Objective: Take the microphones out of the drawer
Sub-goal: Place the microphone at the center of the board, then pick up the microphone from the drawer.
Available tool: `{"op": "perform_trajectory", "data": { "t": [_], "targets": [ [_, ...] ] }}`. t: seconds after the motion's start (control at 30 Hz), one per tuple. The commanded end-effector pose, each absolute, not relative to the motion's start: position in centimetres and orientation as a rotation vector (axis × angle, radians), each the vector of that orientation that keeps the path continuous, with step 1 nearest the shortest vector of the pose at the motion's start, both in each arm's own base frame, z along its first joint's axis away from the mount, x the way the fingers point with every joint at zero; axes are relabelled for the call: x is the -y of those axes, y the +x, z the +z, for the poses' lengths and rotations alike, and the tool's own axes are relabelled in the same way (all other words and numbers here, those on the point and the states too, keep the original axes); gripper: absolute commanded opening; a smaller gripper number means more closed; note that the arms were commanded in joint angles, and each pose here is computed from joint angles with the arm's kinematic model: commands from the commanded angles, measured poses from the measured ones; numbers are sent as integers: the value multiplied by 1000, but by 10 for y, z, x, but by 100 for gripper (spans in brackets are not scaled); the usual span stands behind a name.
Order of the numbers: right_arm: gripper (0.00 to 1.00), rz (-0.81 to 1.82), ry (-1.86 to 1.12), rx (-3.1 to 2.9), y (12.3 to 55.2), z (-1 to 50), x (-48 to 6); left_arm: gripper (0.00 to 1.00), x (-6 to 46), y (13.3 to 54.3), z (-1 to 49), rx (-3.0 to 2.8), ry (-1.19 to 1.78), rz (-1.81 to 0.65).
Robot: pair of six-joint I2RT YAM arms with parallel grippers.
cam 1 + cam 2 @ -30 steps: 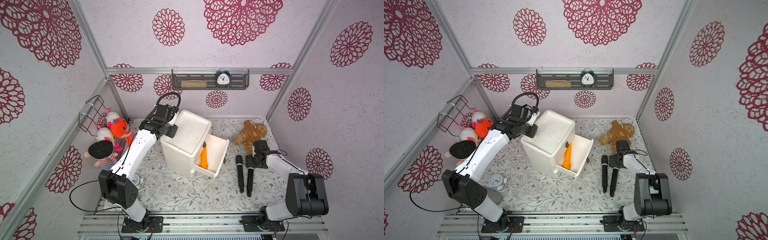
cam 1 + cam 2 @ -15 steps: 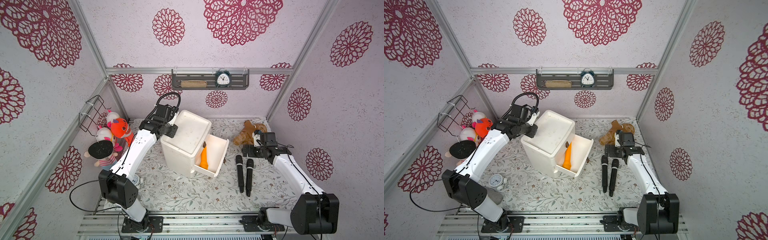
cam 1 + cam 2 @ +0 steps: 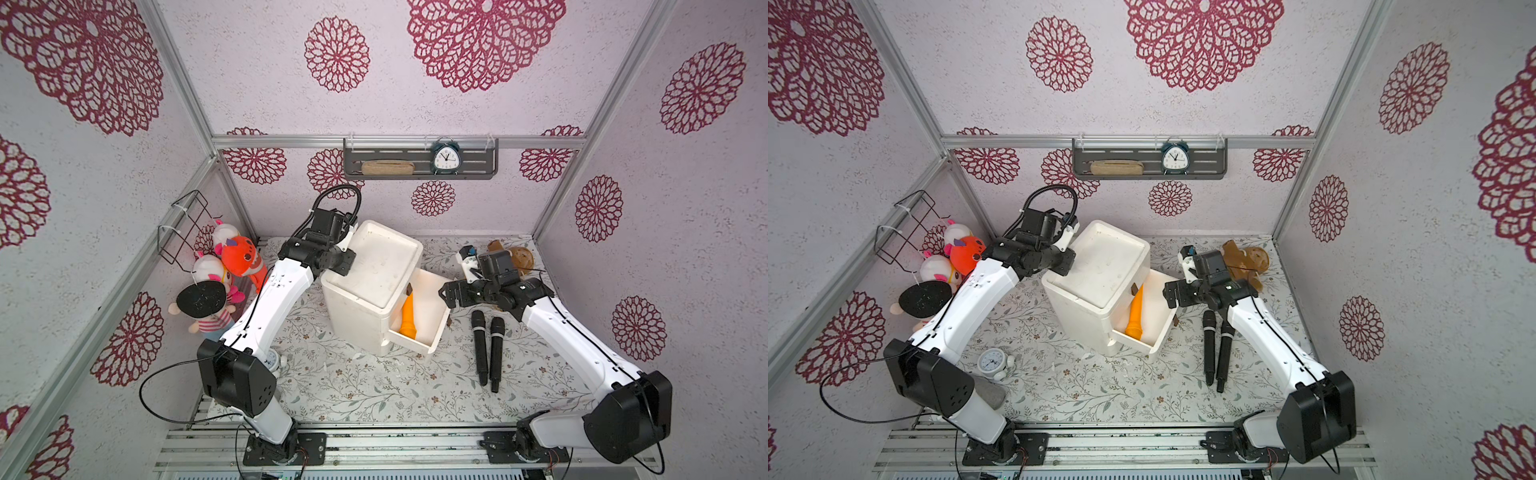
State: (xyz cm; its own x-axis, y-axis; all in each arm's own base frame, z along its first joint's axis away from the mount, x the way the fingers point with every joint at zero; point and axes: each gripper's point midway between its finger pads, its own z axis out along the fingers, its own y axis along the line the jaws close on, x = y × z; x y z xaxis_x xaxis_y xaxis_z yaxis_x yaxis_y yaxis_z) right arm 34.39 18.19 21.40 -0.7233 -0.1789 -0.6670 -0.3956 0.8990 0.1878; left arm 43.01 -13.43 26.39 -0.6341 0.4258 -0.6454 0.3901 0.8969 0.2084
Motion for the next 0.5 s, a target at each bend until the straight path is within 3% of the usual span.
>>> {"op": "perform_trajectory", "data": {
  "t": [0.0, 0.47],
  "targets": [
    [97, 452, -430, -2343, 349, 228, -204, 1, 120, 423, 221, -2460, 643, 180],
    [89, 448, -465, -2405, 349, 189, -259, 1, 121, 421, 221, -2461, 645, 173]
  ]
}}
